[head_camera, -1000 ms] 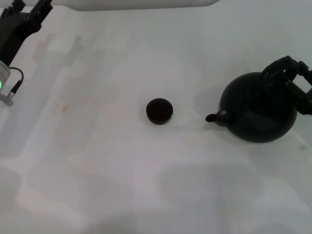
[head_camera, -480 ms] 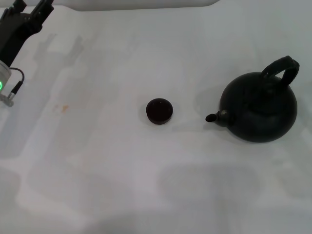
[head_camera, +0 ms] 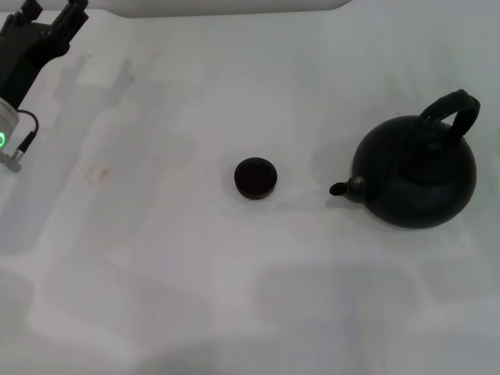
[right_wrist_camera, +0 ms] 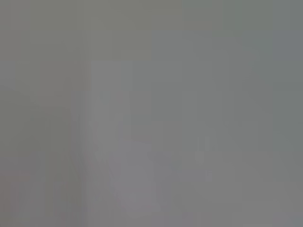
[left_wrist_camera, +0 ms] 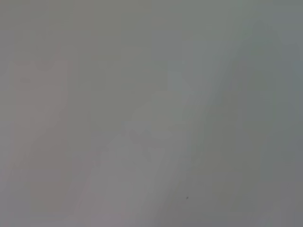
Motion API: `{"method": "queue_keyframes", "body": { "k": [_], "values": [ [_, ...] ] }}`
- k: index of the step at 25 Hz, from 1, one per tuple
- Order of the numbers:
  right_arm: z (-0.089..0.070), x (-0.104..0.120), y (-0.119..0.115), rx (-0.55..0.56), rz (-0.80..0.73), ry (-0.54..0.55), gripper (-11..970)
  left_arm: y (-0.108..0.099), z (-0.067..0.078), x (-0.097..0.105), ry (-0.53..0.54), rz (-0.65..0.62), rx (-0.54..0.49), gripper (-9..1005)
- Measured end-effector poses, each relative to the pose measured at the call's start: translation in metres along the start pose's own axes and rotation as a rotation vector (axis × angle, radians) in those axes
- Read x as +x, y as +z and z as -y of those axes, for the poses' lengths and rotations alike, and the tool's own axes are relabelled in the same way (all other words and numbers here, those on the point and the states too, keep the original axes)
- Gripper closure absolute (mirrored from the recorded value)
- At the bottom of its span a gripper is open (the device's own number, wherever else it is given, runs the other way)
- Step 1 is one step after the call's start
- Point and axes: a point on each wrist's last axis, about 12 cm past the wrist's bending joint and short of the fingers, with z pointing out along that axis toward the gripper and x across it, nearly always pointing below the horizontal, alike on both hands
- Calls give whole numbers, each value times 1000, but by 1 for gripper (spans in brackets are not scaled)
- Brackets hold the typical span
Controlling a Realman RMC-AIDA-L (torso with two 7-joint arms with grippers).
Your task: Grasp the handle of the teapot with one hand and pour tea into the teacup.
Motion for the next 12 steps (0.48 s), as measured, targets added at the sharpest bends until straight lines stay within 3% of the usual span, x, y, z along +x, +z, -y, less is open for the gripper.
{"method": "queue_keyframes", "body": {
  "k": [7, 12],
  "values": [
    [-1, 2, 20, -6, -22, -2, 84, -3, -2, 3, 9, -12, -12, 119],
    [0, 2, 23, -3, -24, 24, 84, -3, -1, 4, 71, -13, -10, 119]
  ]
}}
